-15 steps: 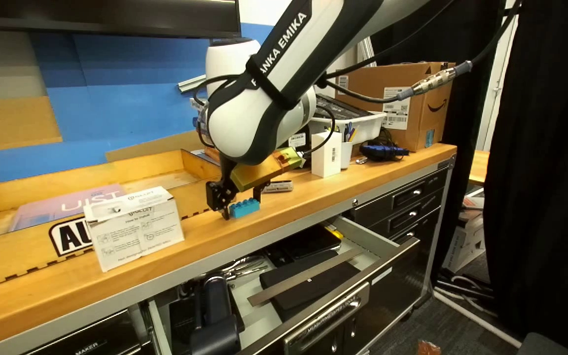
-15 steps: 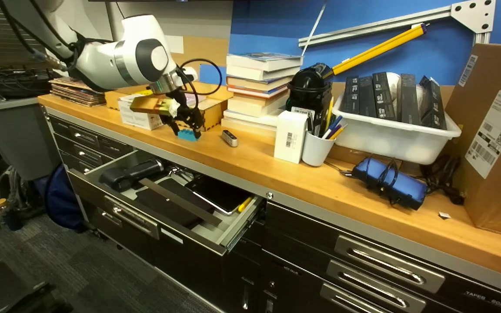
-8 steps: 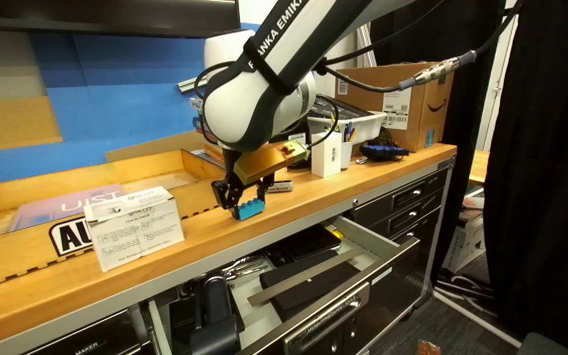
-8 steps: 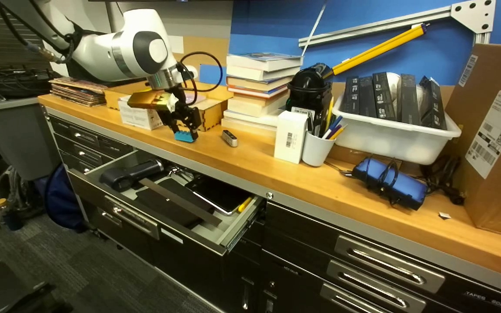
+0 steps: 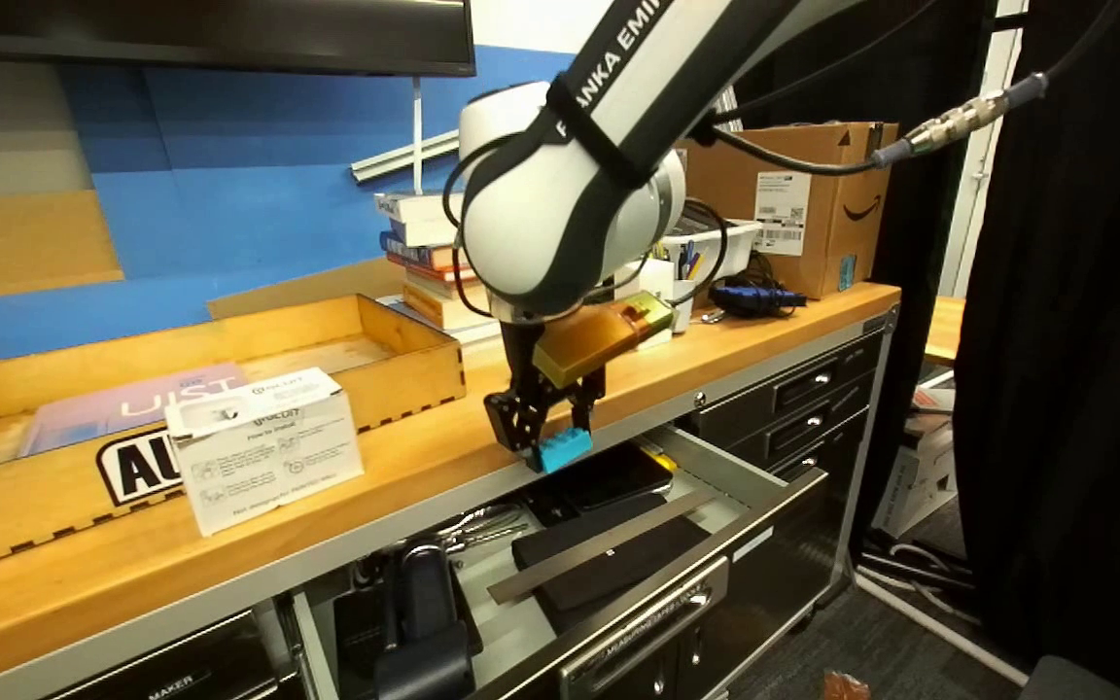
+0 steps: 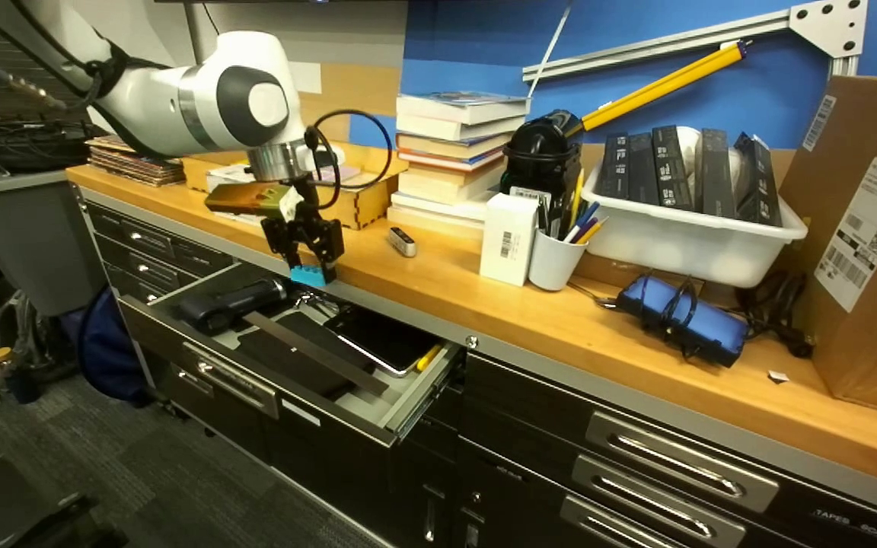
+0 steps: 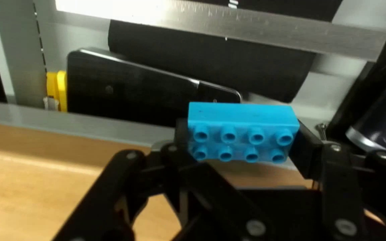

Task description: Pick up the blue object from the counter and put it in the open drawer and close it

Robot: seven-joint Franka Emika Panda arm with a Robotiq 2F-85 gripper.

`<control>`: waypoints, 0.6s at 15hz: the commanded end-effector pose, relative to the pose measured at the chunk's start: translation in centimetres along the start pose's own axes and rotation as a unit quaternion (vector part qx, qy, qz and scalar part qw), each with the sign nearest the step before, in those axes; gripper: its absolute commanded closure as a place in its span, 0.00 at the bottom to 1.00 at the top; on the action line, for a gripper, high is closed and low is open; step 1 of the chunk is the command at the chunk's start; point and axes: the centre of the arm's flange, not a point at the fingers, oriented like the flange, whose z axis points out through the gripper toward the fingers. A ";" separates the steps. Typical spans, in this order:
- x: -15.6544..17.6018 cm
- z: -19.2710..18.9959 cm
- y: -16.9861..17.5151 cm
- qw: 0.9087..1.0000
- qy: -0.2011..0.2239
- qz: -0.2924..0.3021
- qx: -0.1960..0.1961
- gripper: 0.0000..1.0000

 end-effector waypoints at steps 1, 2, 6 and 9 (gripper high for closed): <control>-3.7 4.1 1.1 1.000 -0.012 0.012 0.009 0.54; -4.3 5.3 1.3 1.000 -0.016 0.017 0.007 0.54; -5.1 7.0 1.5 0.999 -0.003 0.038 0.011 0.06; -5.9 6.1 2.0 0.999 -0.005 0.039 0.018 0.00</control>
